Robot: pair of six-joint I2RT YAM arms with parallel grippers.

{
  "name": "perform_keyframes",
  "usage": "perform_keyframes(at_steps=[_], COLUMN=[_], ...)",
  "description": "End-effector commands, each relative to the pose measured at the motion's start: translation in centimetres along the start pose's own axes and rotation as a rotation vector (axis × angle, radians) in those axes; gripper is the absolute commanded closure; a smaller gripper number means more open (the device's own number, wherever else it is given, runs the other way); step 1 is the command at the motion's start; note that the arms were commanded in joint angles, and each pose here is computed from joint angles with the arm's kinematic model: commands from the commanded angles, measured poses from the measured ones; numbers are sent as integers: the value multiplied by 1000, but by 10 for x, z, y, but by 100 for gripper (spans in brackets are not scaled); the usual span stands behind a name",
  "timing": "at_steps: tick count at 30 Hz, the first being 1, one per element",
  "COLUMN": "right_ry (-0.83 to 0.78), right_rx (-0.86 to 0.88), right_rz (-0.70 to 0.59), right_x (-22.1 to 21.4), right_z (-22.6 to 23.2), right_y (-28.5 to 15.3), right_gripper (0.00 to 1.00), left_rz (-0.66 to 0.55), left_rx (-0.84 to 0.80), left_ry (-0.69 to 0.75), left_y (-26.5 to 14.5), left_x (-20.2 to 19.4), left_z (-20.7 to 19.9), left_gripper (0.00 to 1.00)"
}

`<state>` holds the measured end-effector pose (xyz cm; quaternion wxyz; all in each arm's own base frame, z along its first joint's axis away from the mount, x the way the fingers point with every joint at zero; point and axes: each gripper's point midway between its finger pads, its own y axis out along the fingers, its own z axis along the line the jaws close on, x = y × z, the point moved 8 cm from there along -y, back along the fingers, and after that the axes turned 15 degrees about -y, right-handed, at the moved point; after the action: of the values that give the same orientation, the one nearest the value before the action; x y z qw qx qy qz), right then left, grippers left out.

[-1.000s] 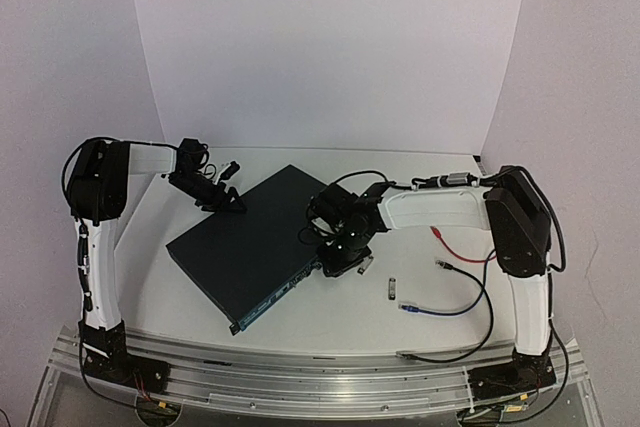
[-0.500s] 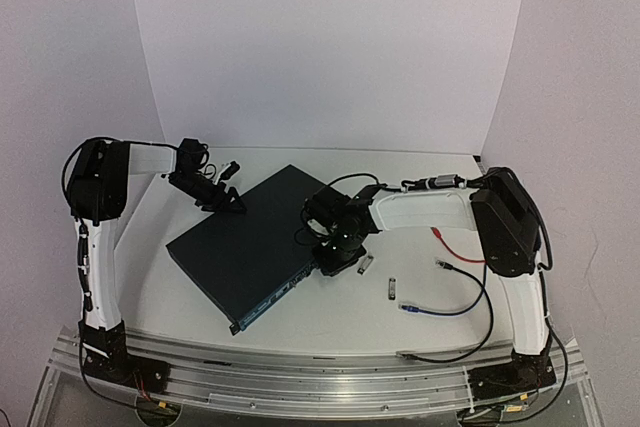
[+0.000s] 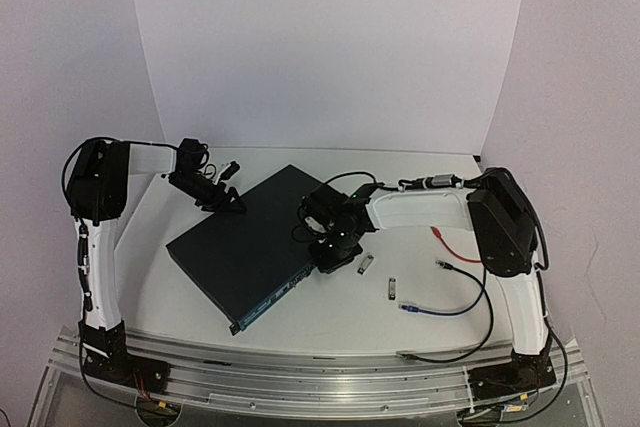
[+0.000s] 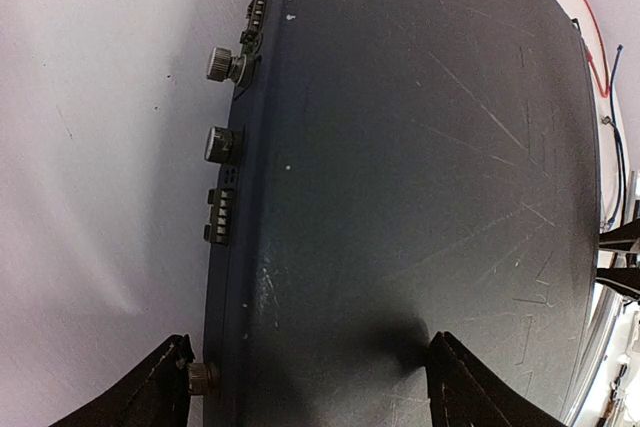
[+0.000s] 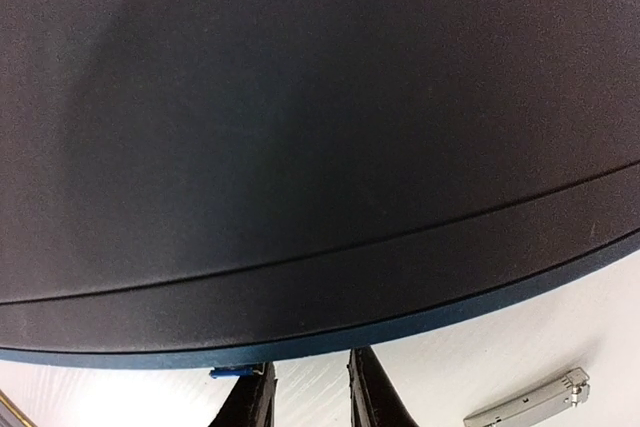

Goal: Insert the plug into the switch port

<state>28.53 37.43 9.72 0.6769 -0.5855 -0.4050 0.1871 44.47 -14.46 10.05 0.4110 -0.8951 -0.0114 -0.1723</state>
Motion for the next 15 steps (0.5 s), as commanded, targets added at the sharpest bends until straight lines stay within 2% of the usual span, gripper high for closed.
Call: perform_keyframes(at_steps=[1,6,15], right_ry=[74,153,240], right_rx=[-9,-40,19], right_rz=[-142,-231,-370], right_x=[31,38,54], right_z=[-1,-6,-3], right_y=[2,1,-8], right_gripper=[78,78,78], left_rz=[97,97,99], left_rx=[-100,-102,-123], left_ry=[1,-2,-9], left_y=[15,15,17], left_x=[-21,-22,-24], left_z=[-26,-27,-27], left_gripper=[22,22,22])
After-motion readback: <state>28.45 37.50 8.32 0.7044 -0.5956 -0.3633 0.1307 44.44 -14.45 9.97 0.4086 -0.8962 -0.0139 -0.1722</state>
